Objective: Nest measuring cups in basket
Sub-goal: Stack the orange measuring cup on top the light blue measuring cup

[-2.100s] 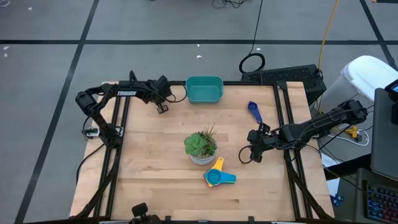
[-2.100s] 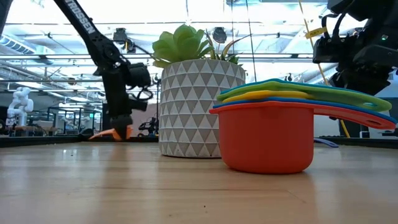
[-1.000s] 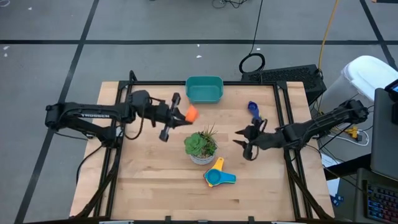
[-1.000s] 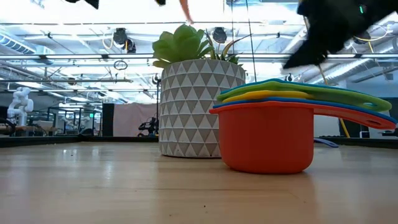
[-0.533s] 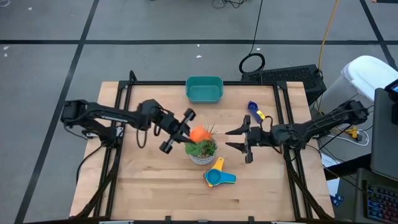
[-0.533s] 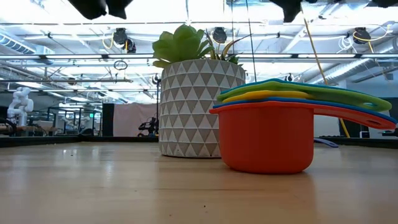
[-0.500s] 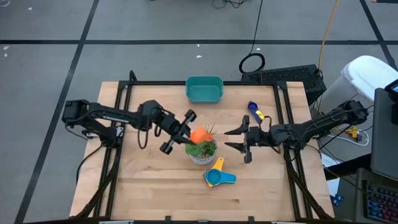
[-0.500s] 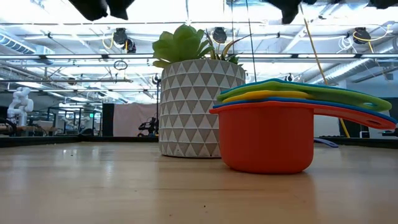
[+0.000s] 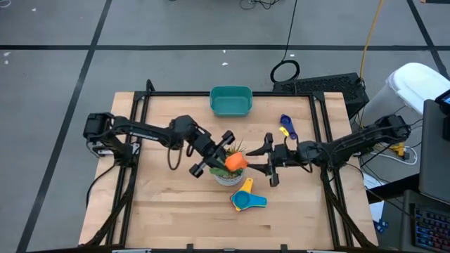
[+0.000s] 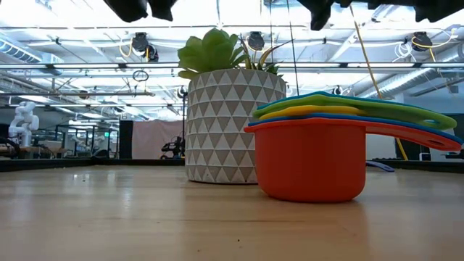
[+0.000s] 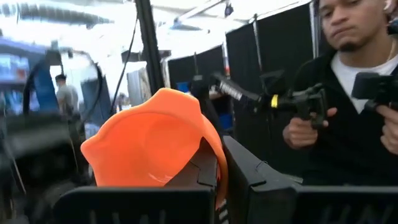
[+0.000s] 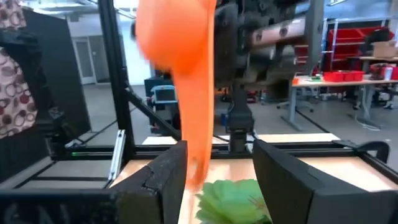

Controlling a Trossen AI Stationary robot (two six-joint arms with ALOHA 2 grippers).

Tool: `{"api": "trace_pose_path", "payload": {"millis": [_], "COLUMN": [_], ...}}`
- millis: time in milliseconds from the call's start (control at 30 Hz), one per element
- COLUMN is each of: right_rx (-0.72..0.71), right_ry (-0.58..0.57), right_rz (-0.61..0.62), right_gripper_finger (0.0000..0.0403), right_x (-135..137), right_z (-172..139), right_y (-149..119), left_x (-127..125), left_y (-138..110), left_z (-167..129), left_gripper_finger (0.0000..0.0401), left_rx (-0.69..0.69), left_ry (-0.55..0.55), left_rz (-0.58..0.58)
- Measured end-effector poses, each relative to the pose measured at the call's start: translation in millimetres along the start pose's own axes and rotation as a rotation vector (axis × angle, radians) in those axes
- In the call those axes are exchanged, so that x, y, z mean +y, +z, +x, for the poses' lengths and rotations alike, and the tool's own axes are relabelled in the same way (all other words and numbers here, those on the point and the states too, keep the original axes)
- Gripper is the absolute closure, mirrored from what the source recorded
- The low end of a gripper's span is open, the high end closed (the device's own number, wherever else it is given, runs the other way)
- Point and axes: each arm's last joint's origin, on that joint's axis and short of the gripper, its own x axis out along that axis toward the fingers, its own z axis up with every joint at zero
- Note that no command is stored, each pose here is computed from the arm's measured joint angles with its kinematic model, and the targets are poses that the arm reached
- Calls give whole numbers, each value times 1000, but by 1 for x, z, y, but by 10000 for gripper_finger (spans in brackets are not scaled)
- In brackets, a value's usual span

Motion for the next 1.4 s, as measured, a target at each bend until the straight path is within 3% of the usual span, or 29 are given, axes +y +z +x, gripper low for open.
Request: {"api": "trace_pose_path", "payload": {"millis": [1033,1167,1300,1400], "right_rx": [-26,-5,-4,-19], "right_ry": [31,26,25,11], "right_rz": [84,62,1,-31], "right_gripper_finger": [233,274,377,394], "right_x": [-4,-5,-4,-5], "right_z": [3,6,8,8], "right_y": [1,-4,-7,-6], "left_x": [2,2,1,1], "left_y": [-1,-1,0,0], "left_z": [-1,-1,-1,-1], "left_gripper_finger": [393,393,391,391], "left_rx": [18,12,10,8], "left_ry": [31,32,29,29], "left_rz": [77,90,90,93]}}
